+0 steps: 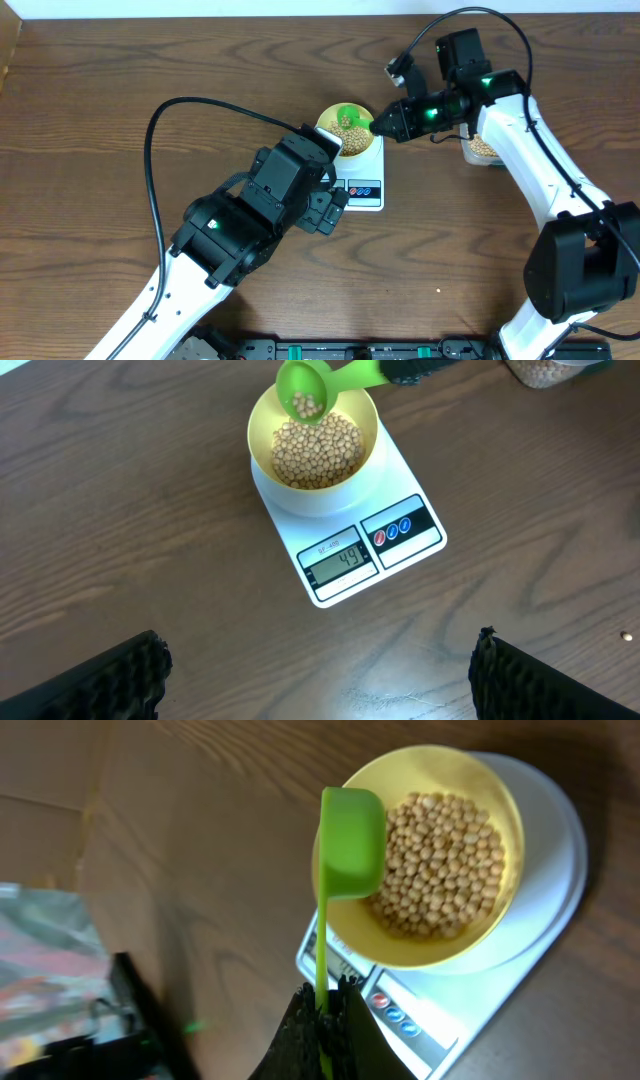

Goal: Scoop item into bowl and weigh 50g on scale
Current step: 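Hold the green scoop tipped over the bowl, shaking out remaining soybeans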

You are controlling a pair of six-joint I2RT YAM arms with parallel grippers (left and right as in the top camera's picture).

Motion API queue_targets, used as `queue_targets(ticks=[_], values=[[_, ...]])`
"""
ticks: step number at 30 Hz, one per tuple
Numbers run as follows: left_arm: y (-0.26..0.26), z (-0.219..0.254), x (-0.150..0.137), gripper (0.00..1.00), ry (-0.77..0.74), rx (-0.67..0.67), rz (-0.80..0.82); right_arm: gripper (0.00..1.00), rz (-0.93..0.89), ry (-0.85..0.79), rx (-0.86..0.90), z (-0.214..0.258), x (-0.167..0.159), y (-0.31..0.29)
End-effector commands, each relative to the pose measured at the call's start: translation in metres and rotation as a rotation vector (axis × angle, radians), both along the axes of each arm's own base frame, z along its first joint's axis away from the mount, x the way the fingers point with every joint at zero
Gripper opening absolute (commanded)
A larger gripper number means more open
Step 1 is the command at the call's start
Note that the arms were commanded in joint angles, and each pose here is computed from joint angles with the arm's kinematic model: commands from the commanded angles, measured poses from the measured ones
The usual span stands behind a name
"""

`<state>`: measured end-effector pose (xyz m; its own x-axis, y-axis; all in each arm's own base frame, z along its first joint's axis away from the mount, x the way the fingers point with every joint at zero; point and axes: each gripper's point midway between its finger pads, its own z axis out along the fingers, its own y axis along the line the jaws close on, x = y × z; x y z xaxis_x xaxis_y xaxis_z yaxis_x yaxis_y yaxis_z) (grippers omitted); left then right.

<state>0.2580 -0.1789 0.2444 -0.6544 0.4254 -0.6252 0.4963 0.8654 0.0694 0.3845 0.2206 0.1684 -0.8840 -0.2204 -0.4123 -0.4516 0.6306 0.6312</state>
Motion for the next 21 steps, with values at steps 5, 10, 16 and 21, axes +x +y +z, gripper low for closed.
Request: queue_targets(ticks=[5,10,16,21], values=[[0.003,0.004,0.001,0.98,-0.009,-0.004,0.017,0.01,-0.008,0.064,0.086,0.009,0.0,0.002],[0.003,0.004,0.001,0.98,-0.009,-0.004,0.017,0.01,-0.022,0.079,0.128,0.013,0.003,-0.005],[0.003,0.004,0.001,0.98,-0.009,-0.004,0.017,0.01,-0.054,0.08,0.141,0.015,0.01,-0.018],[0.003,0.004,0.001,0.98,-0.009,-0.004,0.017,0.01,-0.059,0.08,0.147,0.016,0.011,-0.021]])
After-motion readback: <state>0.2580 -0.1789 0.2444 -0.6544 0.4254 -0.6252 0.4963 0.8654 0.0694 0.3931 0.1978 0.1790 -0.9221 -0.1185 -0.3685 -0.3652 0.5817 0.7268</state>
